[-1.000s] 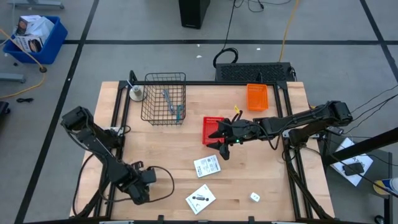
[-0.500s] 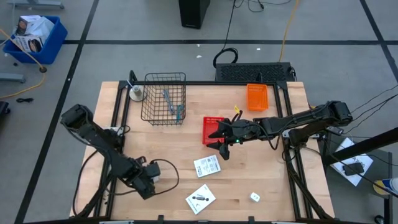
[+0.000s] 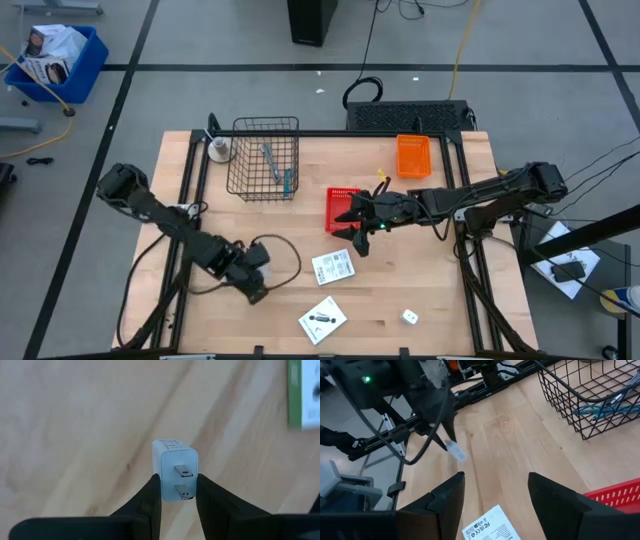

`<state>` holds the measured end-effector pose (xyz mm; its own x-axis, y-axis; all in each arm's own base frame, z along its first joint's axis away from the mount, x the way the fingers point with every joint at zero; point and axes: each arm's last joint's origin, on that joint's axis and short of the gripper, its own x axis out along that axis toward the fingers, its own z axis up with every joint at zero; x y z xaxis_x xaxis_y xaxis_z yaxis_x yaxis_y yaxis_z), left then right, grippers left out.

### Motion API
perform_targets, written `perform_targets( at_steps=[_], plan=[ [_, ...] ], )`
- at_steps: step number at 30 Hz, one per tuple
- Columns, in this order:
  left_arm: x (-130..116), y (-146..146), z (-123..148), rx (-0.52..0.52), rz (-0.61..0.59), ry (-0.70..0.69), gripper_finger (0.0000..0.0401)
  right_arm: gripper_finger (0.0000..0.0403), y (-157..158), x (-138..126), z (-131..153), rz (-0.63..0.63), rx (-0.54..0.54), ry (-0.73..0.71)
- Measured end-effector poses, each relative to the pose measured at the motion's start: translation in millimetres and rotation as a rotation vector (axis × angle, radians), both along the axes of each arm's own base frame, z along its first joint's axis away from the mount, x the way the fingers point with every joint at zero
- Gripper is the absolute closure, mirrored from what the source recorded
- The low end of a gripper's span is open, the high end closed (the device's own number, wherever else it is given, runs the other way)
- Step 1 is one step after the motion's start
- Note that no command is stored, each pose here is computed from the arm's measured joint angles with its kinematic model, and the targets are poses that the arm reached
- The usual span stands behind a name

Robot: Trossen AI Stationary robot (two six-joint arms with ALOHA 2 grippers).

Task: Pick and place items into bin
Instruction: Put the left white charger adapter into the red bin

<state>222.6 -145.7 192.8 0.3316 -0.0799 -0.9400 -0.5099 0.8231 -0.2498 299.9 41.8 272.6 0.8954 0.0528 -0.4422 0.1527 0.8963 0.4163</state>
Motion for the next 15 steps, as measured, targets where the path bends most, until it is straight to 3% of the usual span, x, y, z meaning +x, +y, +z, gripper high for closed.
perform_targets(
  at_steps=[15],
  plan=[
    [62.8,64.9,26.0,-0.146,0.233,-0.391,0.0294,0.0193,-6.4,-37.2,48.4,-0.024,-0.004,-0.169]
  ],
)
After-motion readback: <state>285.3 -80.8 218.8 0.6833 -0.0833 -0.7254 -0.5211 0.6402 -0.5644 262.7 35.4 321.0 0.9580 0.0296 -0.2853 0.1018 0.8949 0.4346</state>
